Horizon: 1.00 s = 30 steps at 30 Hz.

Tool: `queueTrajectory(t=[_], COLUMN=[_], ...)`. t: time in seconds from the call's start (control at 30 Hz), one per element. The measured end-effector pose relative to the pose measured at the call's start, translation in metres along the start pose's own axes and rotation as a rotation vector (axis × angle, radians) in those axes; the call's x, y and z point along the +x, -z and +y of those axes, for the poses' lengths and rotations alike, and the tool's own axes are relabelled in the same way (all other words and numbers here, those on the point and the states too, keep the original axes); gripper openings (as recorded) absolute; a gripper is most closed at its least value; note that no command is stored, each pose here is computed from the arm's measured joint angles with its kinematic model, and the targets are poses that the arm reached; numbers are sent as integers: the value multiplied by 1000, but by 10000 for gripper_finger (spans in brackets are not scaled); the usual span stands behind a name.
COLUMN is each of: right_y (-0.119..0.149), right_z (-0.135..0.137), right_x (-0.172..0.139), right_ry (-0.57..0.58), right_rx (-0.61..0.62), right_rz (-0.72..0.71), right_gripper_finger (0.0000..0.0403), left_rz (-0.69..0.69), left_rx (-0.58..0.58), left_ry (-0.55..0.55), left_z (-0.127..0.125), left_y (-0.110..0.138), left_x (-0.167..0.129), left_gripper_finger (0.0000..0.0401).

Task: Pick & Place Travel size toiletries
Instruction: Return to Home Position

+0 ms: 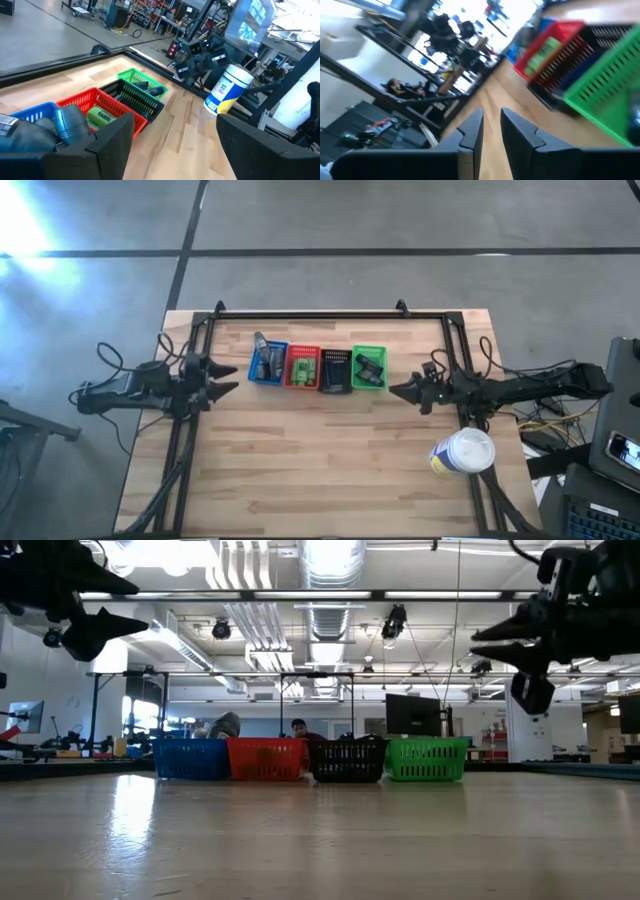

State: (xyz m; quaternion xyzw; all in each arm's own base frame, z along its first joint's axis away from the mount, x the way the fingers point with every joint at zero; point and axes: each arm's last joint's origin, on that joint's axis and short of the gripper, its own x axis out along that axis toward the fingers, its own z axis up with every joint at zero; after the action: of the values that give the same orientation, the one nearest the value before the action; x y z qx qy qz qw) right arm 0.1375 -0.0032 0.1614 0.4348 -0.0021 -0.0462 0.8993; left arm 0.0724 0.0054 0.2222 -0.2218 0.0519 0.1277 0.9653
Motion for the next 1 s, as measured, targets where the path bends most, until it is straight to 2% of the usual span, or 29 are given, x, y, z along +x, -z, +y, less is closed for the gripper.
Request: queueTrajectory(t=[0.1,0.27,0.37,0.53,0.77,1.0], right_y=[4,10,12,12,6,-3], right_z=[-5,-13,-16,-17,-11,-2], right_x=[0,-1,-3,-9,-23,-34], right_ry=[58,134,168,187,129,14], right_rx=[21,19,17,15,21,37], right_rz=[46,103,129,144,98,-5], right_gripper_finger=[58,48,47,59,82,104], left_rz=[14,74,89,30,-204,-232], left_rx=[4,20,26,10,-57,-66], left_ry=[-7,-38,-40,-8,106,124], left_z=[4,18,18,17,13,12], left_y=[11,47,49,47,44,41], left_x=[5,21,23,23,31,30], left_gripper_finger=[287,287,287,287,287,287])
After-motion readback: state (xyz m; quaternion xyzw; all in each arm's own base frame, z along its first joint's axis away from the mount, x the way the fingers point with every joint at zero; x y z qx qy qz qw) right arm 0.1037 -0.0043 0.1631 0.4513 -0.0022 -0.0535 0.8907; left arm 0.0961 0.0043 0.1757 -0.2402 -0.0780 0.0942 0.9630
